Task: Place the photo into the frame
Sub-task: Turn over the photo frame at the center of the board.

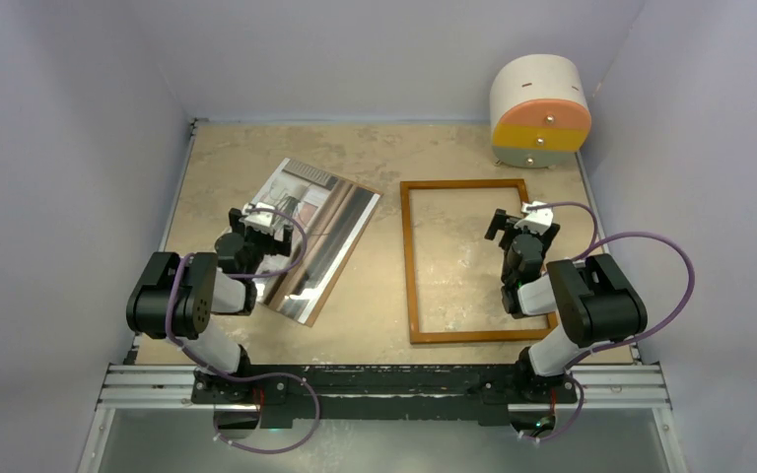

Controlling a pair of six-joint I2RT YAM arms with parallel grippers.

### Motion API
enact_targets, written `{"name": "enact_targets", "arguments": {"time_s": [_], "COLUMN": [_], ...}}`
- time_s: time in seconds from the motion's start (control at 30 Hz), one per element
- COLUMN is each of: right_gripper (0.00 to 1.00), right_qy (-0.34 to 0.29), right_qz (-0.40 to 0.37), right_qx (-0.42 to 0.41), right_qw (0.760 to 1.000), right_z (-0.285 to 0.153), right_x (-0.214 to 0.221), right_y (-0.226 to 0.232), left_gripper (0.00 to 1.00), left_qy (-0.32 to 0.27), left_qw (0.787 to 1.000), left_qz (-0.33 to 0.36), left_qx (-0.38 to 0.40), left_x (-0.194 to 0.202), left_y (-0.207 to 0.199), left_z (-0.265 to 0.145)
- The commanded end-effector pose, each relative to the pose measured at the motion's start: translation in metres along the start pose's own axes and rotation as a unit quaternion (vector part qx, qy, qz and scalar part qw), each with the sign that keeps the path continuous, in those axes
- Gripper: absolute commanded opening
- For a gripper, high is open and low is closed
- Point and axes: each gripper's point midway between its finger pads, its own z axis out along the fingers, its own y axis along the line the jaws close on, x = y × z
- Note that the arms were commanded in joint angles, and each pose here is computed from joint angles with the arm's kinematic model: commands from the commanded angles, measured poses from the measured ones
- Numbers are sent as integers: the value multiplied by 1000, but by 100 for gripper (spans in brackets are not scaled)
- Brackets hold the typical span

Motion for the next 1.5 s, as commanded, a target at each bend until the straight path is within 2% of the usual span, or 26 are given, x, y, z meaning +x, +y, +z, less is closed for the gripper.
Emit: {"name": "enact_targets", "arguments": {"time_s": [0.0, 0.17, 0.2, 0.27, 0.3, 0.37, 0.4, 0.53, 0.6, 0.77, 0.9, 1.17, 1.47], "right_gripper": [99, 99, 99, 99, 99, 99, 99, 99, 99, 99, 97, 86, 81], "right_qy": [-13, -51, -48, 57, 71, 117, 135, 147, 181, 274, 309, 376, 404], "right_qz": [14, 2, 11, 33, 39, 50, 59, 104, 109, 12, -9, -68, -91], "right_qx": [9, 7, 29, 95, 136, 189, 189, 46, -23, -91, -140, -150, -169], "right_qw": [1000, 999, 998, 993, 987, 974, 971, 983, 977, 957, 941, 912, 895], "right_z": [4, -3, 1, 6, 17, 19, 19, 13, 1, -45, -73, -103, -115], "right_x": [-9, -34, -47, -33, -54, -60, -63, -96, -100, -71, -55, 1, 45], "right_y": [-2, -4, -6, -16, -20, -26, -22, 28, 62, 142, 181, 207, 226], "left_gripper": [100, 100, 100, 100, 100, 100, 100, 100, 100, 98, 99, 100, 100], "left_qy": [-26, -38, -29, 12, 25, 69, 81, 158, 192, 257, 286, 322, 332], "left_qw": [1000, 999, 999, 999, 999, 997, 995, 981, 975, 956, 945, 931, 924], "left_qz": [9, 2, -15, -39, -31, -40, -50, -105, -111, -127, -131, -125, -121], "left_qx": [-2, 0, -2, -2, -4, -5, 9, 25, 24, 60, 87, 120, 144], "left_x": [-13, -22, -24, -31, -51, -65, -75, -90, -97, -97, -87, -65, -59], "left_y": [2, 4, 11, 28, 40, 54, 59, 82, 92, 87, 72, 51, 38], "left_z": [3, 3, 2, 10, 22, 28, 29, 17, 12, -6, -23, -50, -67]}}
